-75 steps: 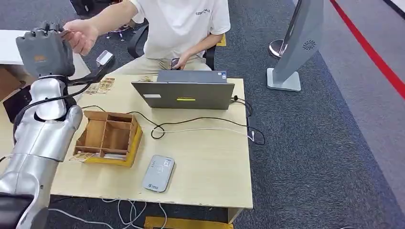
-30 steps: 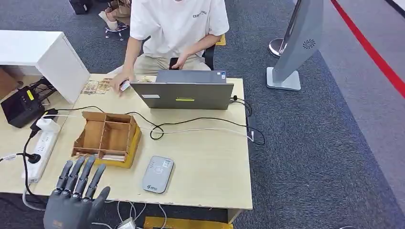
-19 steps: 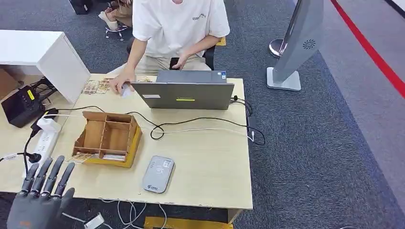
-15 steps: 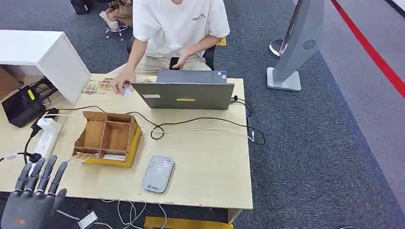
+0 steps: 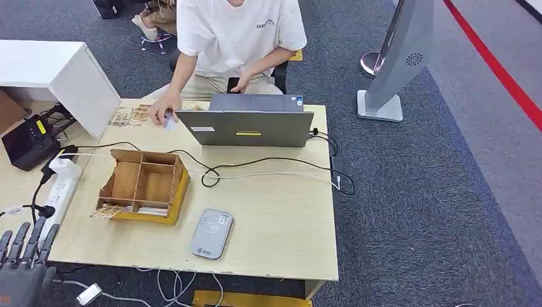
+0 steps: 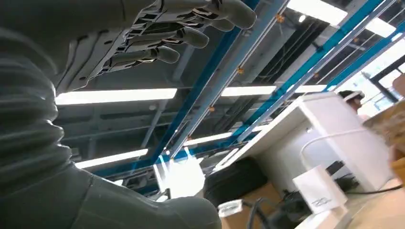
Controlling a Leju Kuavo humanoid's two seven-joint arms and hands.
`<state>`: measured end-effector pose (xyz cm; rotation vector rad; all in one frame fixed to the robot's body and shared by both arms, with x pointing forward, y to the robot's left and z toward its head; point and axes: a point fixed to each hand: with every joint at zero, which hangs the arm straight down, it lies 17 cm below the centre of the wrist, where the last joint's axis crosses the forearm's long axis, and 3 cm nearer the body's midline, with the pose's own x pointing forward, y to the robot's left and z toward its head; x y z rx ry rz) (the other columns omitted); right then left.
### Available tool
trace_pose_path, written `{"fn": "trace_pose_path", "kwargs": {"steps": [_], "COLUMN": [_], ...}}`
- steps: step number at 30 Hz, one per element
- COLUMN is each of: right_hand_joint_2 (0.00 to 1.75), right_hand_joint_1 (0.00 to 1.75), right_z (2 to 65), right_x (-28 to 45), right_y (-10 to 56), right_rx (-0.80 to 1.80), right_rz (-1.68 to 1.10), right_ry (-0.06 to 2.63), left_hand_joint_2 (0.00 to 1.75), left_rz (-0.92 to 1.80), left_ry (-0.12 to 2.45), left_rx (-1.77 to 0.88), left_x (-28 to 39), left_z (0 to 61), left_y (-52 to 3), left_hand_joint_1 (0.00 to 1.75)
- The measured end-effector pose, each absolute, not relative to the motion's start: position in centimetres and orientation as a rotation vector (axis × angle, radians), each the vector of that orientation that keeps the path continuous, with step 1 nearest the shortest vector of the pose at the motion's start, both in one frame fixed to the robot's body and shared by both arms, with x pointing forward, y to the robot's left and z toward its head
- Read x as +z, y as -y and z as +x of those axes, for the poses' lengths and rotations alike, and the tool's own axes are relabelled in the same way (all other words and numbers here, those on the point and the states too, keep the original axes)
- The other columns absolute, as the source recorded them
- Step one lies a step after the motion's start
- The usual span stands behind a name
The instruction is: Pass the card to the sensor for recognition and then transmit it.
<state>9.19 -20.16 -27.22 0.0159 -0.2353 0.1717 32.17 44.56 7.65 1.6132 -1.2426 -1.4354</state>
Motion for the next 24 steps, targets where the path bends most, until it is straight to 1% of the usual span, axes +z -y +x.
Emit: {"fn": "trace_pose_path", "kwargs": {"steps": [5,11,14,18,24], "right_hand_joint_2": [1.75,1.75,1.75,1.75,1.75], "right_hand_joint_1": [0.0,0.0,0.0,0.0,0.0], "right_z": [9.2,9.2,9.2,9.5,9.5], "right_x": [-27.2,-27.2,-27.2,-27.2,-27.2], "right_y": [20.2,20.2,20.2,20.2,20.2], "right_rx": [0.172,0.188,0.213,0.231,0.257], "right_rz": [0.016,0.013,0.011,0.009,0.005], "right_ry": [0.235,0.236,0.238,0.243,0.228], "left_hand_joint_2": [1.75,1.75,1.75,1.75,1.75], "left_rz": [1.613,1.6,1.64,1.638,1.587], "left_ry": [1.24,1.185,1.198,1.241,1.323], "left_rx": [-1.434,-1.382,-1.286,-1.223,-1.239], "left_x": [7.6,6.2,7.4,7.9,7.6], "left_z": [32.2,32.9,35.4,38.3,41.3], "left_y": [-44.6,-46.2,-45.9,-43.2,-38.5], "left_hand_joint_1": [0.0,0.0,0.0,0.0,0.0]}}
